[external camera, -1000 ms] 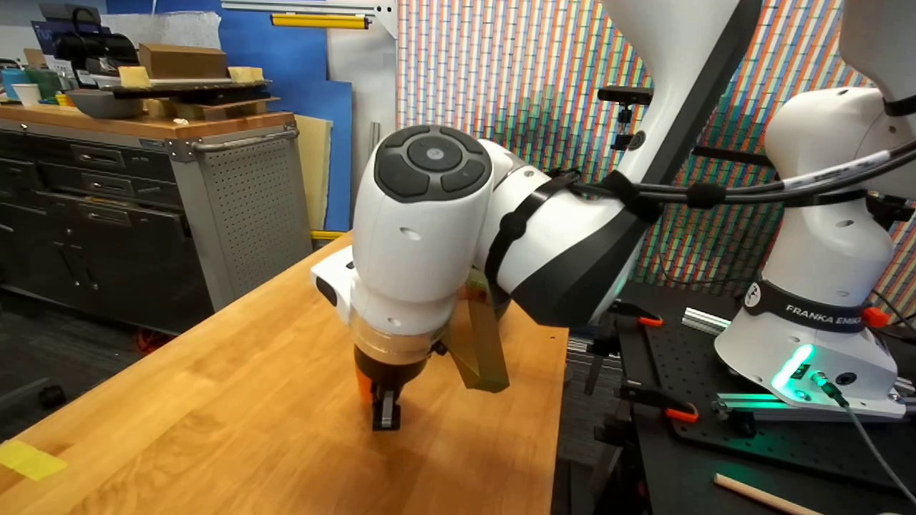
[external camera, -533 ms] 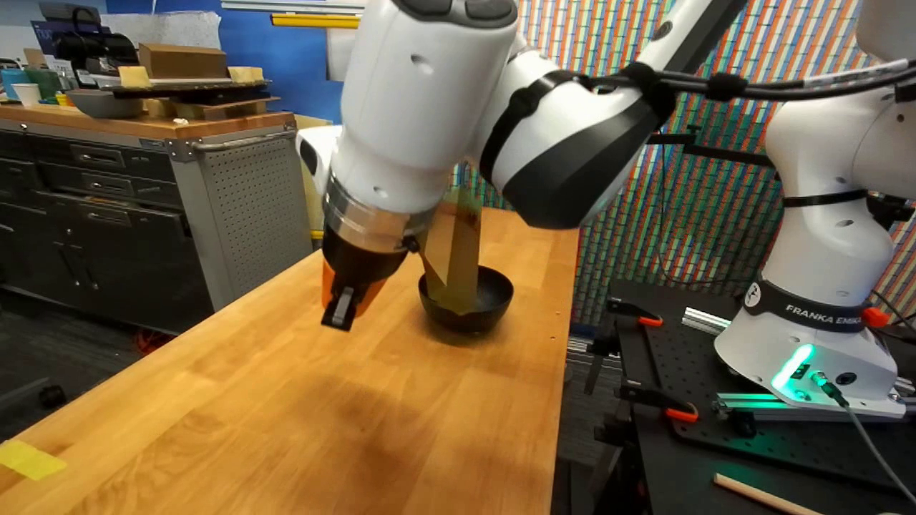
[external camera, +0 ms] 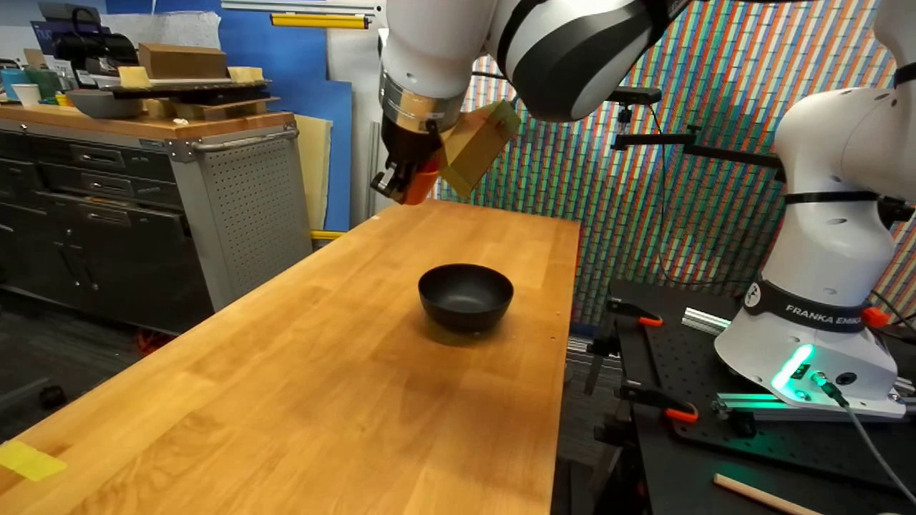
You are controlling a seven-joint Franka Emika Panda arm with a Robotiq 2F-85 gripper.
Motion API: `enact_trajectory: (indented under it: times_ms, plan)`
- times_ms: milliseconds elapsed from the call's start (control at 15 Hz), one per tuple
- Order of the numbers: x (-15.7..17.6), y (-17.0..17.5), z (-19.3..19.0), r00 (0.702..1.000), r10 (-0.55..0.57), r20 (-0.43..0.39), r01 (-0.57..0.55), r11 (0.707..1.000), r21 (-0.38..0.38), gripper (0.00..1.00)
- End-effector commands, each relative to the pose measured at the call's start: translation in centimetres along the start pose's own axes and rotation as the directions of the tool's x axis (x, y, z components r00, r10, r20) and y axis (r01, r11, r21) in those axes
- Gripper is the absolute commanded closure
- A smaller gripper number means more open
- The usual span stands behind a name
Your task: Put the orange cup inside the black bowl
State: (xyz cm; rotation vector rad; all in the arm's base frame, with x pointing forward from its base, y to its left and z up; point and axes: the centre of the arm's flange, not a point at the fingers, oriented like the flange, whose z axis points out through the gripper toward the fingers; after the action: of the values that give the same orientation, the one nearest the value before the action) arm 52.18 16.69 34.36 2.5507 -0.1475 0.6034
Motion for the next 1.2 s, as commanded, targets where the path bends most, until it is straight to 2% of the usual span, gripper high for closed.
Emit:
enact_trajectory:
  times_ms: [0, 267, 600, 800, 1133]
  plan:
    - [-2.0, 5.3, 2.7, 0.979, 0.106, 0.172, -0.094, 0.993, -0.075, 0.99]
    - [-4.9, 6.6, 7.1, 0.907, 0.165, 0.387, -0.144, 0.986, -0.083, 0.99]
    - [-7.4, 5.3, 10.7, 0.832, 0.156, 0.532, -0.182, 0.983, -0.004, 0.99]
    - [-8.3, 3.8, 12.0, 0.816, 0.134, 0.562, -0.192, 0.98, 0.045, 0.99]
    - [-8.8, 2.4, 13.5, 0.832, 0.082, 0.549, -0.179, 0.976, 0.127, 0.99]
